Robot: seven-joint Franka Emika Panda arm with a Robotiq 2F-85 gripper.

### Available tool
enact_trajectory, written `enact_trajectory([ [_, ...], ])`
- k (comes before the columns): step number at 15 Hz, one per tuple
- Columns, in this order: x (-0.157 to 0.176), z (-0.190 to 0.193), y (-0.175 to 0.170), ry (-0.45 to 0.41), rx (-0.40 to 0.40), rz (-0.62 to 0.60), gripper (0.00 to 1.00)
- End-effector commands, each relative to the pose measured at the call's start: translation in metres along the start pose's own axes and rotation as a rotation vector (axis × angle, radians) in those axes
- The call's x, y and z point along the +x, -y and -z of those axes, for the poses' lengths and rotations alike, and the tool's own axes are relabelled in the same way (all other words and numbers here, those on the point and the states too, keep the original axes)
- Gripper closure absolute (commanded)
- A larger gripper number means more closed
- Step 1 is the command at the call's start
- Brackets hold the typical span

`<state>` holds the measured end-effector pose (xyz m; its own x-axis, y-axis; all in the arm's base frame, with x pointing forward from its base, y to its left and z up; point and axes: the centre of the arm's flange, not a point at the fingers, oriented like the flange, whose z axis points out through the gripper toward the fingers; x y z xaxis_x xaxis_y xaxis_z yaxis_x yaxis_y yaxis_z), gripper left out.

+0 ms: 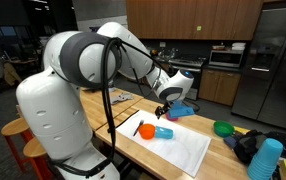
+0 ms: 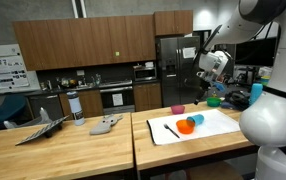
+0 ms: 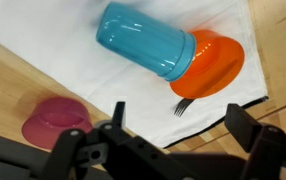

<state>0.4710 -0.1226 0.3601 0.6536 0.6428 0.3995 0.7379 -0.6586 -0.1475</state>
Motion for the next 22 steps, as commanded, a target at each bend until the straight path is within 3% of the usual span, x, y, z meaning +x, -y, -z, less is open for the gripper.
enact_trajectory([
  [1,0.016,-0.002,0.010,0.076,-0.099,0.016,0.00],
  [3,0.027,-0.006,0.017,0.084,-0.045,0.000,0.00],
  [17,0.025,-0.015,0.012,0.076,-0.051,-0.009,0.00],
  [19,0.025,-0.021,0.010,0.097,-0.058,-0.044,0.00],
  [22,0.025,-0.026,0.006,0.195,-0.123,-0.104,0.00],
])
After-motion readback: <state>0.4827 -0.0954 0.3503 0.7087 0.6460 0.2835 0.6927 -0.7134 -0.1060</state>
